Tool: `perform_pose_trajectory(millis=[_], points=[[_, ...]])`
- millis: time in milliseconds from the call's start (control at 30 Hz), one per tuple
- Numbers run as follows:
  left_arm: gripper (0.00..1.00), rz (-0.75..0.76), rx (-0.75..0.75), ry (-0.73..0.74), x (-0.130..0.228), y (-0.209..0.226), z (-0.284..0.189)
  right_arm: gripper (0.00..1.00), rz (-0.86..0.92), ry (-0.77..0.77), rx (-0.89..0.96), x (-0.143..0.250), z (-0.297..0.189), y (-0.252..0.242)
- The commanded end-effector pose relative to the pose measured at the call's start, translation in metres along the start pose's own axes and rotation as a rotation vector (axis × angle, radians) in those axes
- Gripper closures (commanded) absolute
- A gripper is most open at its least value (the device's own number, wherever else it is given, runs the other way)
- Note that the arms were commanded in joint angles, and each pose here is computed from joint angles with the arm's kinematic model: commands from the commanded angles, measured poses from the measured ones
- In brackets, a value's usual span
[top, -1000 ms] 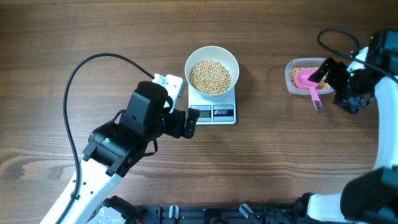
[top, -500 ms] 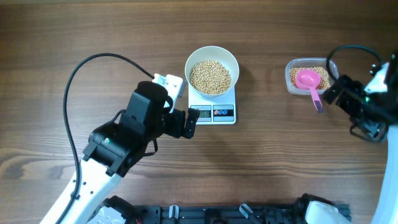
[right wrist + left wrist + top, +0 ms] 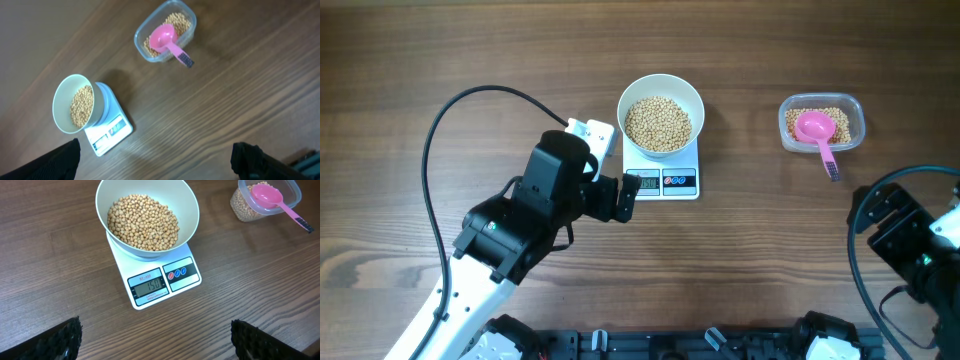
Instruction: Scoop item into bowl and weigh 150g on scale
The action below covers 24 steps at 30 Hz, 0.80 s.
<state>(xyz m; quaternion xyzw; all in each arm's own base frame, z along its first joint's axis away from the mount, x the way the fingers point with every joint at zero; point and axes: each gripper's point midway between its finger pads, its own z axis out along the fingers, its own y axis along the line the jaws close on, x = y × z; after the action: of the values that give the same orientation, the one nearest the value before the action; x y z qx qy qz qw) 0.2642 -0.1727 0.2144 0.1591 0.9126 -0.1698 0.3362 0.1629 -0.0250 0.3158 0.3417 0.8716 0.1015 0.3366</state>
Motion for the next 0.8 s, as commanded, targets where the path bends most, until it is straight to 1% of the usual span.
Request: perform_pose_trajectory(millis=[0,133,233,400,533,633,767], points=[[0.00,-0.012,0.006,-0.003,-0.002,-0.001,0.000,0.00,0.062,-0.015,0.019,0.000,-0.005,-0.004],[0.00,-0.012,0.006,-0.003,-0.002,-0.001,0.000,0.00,0.050,-0.036,0.034,-0.002,-0.007,-0.007],[0.00,-0.012,0.006,-0.003,-0.002,-0.001,0.000,0.00,-0.023,-0.081,0.009,-0.005,-0.014,-0.004],[0.00,-0.012,0.006,-0.003,-0.002,-0.001,0.000,0.00,-0.059,-0.146,0.009,-0.010,-0.020,-0.006],[0.00,-0.012,0.006,-0.003,-0.002,-0.001,0.000,0.00,-0.212,-0.288,-0.072,-0.016,-0.024,0.004],[0.00,-0.012,0.006,-0.003,-0.002,-0.001,0.000,0.00,-0.232,-0.378,-0.118,-0.009,-0.018,0.001],[0.00,-0.012,0.006,-0.003,-0.002,-0.001,0.000,0.00,-0.259,-0.472,-0.157,-0.001,0.012,-0.008]])
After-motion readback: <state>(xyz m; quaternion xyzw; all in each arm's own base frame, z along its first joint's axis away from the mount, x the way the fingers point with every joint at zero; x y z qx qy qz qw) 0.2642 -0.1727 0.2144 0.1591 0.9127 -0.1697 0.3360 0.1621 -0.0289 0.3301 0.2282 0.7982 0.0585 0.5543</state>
